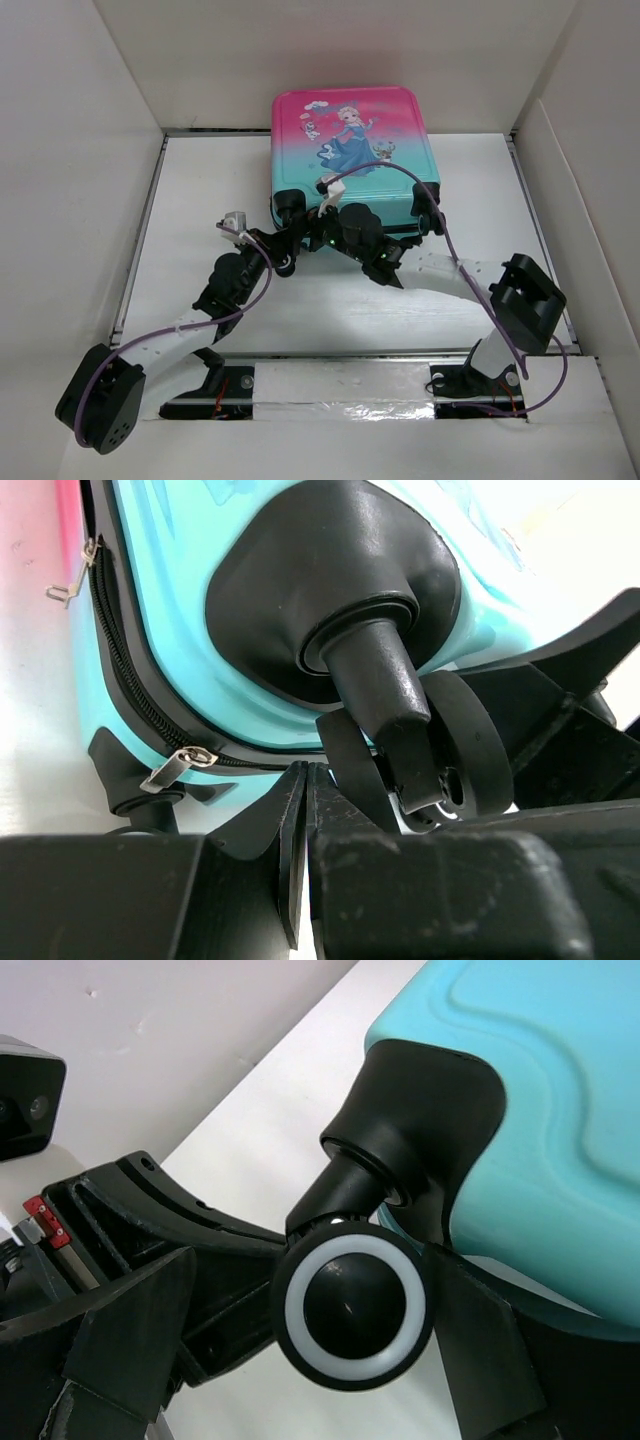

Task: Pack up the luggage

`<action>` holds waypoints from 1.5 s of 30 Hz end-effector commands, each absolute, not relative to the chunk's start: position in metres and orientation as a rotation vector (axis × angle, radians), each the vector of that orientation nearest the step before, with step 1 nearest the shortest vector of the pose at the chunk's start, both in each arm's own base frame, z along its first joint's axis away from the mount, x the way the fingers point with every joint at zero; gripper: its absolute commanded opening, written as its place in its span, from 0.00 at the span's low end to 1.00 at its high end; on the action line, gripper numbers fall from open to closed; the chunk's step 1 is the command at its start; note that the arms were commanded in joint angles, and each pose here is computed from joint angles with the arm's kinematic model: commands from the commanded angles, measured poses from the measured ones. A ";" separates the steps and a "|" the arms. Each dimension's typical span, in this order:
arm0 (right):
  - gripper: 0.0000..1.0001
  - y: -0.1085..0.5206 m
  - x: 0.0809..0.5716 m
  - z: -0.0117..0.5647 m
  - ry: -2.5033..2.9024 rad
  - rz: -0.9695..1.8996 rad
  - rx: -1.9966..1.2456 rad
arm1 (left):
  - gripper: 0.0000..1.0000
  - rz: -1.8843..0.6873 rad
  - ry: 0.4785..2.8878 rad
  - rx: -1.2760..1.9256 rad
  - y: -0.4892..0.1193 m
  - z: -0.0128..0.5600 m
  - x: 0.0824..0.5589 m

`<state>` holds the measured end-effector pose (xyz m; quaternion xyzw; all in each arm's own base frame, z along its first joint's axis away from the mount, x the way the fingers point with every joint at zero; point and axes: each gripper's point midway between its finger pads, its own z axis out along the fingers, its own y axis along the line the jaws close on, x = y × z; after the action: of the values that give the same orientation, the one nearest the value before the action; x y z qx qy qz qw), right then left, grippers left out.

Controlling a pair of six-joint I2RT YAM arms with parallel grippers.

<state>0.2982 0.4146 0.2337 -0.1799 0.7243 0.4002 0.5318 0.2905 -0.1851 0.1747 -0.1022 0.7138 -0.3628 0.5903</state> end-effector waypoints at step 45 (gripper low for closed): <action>0.00 0.378 0.302 0.264 1.594 0.942 -0.293 | 0.40 -0.682 1.789 -0.126 -0.197 0.143 0.305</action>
<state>0.2995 0.3914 0.2187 -0.1411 0.7261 0.3942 0.5454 0.2885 -0.1909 0.1095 -0.0560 0.7934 -0.2836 0.5356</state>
